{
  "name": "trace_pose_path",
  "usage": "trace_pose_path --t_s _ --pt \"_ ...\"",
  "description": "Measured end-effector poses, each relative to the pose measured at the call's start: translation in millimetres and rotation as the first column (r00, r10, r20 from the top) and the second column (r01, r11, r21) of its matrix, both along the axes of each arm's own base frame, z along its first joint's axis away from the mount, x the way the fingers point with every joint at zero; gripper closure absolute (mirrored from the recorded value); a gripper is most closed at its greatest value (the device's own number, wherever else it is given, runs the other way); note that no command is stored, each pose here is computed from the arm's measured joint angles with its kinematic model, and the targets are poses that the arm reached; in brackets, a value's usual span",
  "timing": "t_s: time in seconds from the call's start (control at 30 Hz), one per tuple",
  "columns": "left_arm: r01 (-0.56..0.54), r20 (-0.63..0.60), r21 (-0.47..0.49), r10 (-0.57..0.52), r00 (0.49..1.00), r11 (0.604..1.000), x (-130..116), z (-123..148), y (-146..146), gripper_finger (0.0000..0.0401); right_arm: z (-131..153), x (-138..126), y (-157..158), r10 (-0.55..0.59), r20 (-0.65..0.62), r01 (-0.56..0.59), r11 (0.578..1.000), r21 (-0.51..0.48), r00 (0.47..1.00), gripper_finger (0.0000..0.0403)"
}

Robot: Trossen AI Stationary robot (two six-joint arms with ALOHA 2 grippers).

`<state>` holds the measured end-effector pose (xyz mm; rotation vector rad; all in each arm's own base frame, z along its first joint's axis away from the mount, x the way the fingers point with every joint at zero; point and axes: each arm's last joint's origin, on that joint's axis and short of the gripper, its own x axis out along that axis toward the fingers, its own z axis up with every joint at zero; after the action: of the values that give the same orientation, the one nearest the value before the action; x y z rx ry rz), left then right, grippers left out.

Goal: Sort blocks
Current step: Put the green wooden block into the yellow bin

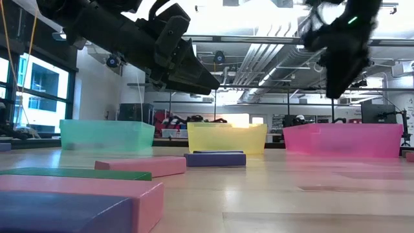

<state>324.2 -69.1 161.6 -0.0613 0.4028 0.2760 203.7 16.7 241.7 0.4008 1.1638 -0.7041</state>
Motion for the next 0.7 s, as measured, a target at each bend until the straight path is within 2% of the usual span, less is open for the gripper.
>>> trace_pose_path --t_s 0.1,0.2,0.4,0.57,0.7 --pt "0.007 -0.004 0.015 -0.006 1.000 1.000 0.0 0.0 0.0 0.0201 -2.2 -5.1 44.8 0.160 0.021 -0.160 0.987 0.017 0.987 0.0218" --pt "0.007 -0.005 0.015 -0.007 1.000 1.000 0.0 0.0 0.0 0.0201 -5.1 -17.0 81.3 0.239 0.041 -0.241 0.969 0.047 0.970 0.0218" --pt "0.007 -0.009 0.016 -0.007 1.000 1.000 -0.2 -0.4 0.0 0.0201 -12.0 -42.4 126.5 0.275 0.031 -0.277 0.947 0.161 0.961 0.0218" --pt "0.011 -0.013 0.023 -0.011 1.000 1.000 -0.3 -0.5 0.0 0.0201 -35.2 -52.6 143.3 0.272 -0.019 -0.265 0.950 0.167 0.962 0.0218" --pt "0.016 -0.014 0.024 -0.016 1.000 1.000 -0.2 -0.6 -0.1 0.0201 -56.2 -54.8 144.8 0.225 -0.077 -0.212 0.967 0.142 0.971 0.0218"
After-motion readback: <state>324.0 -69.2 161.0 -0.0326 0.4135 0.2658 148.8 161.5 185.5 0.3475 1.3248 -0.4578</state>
